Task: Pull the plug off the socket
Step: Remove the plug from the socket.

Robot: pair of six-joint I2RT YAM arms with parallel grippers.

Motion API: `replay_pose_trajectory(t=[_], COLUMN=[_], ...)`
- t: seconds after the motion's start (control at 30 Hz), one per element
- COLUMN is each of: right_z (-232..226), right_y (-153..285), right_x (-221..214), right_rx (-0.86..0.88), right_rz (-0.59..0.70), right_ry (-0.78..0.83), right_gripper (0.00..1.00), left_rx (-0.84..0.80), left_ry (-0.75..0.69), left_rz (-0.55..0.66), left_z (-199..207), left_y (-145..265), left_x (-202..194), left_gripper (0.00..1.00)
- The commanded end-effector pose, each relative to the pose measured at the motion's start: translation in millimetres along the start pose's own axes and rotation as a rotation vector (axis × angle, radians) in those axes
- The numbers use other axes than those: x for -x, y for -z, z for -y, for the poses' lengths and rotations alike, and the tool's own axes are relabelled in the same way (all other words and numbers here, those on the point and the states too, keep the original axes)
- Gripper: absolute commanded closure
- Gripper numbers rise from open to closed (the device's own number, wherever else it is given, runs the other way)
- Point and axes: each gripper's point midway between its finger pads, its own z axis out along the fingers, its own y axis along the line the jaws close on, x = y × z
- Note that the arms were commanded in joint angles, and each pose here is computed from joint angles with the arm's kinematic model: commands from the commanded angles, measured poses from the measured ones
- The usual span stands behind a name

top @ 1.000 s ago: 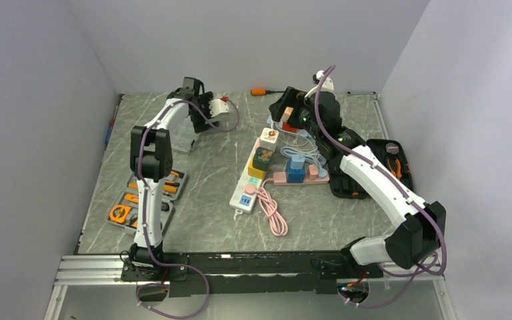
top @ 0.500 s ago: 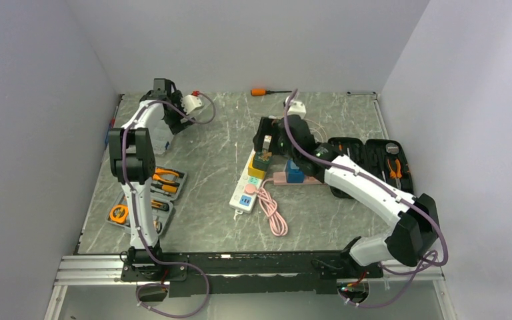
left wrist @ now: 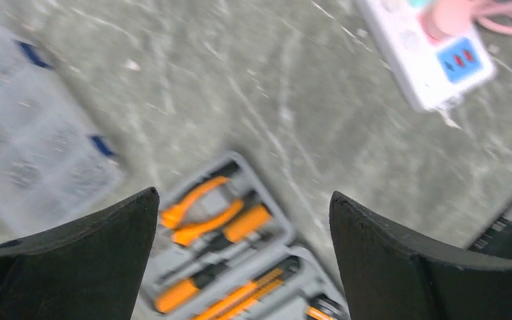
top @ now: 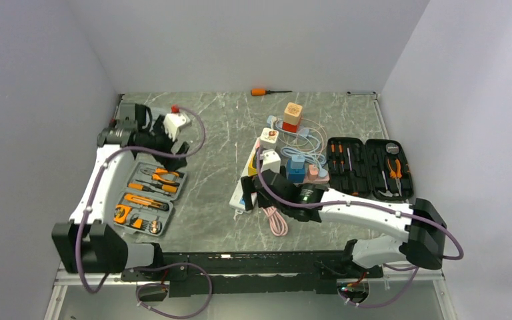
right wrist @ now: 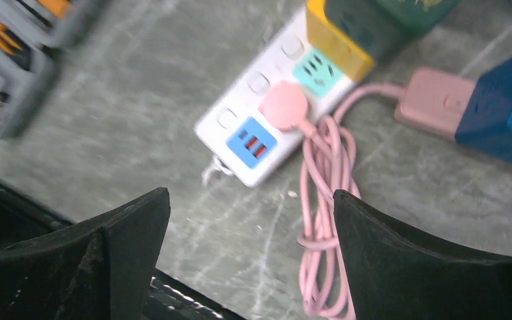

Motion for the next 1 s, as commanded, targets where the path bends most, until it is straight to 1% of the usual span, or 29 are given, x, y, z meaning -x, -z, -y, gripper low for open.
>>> replay_pose_trajectory(t=[0.0, 0.07, 0.23, 0.4, 0.53, 0.67, 0.8, 0.87, 0.97], right_z=[29.8, 36.2, 47.8, 58.2, 63.3, 58.7, 50.1, 45.6, 34.2], right_y=[-15.9, -20.9, -36.1, -63.2, -83.6, -97.5, -102.1, -102.7, -99.1], right_x=[-42.9, -53.1, -63.7, -75.7, -80.5, -87.1, -91.6, -90.8, -84.7], right_rx=[-0.128, -0.145, -0.173, -0.167, -0.165, -0.148, -0.108, -0.087, -0.032], right_rz=[-0.071, -0.080, -0.076, -0.100, -0.121, -0.143, -0.157, -0.152, -0.139], right_ry=[0.006, 0.018, 0.050, 0.032, 0.024, 0.030, 0.016, 0.001, -0.027], right_gripper=[0.07, 0.07, 0.07, 0.08, 0.12, 0.21, 0.39, 0.43, 0.44], left_rx=[-0.126, -0.112, -0.070, -0.030, -0.004, 0.002, -0.004, -0.004, 0.013], left_ry=[0.117, 0.094, 0.018, -0.039, -0.137, -0.249, -0.327, -0.388, -0.491], left_rz=[-0.007, 0.006, 0.028, 0.101, 0.130, 0.140, 0.134, 0.144, 0.186], left_z=[61.3, 75.2, 98.2, 104.4, 102.6, 100.6, 104.2, 108.4, 113.1], left_y=[13.1, 24.4, 30.4, 29.6, 25.1, 20.2, 5.2, -2.4, -11.2], left_x=[-30.4, -37.5, -65.1, -67.3, -66.5, -65.6, -65.6, -63.9, -62.9], left_gripper=[0.01, 0.01, 0.01, 0.01, 0.01, 0.01, 0.01, 0.01, 0.00])
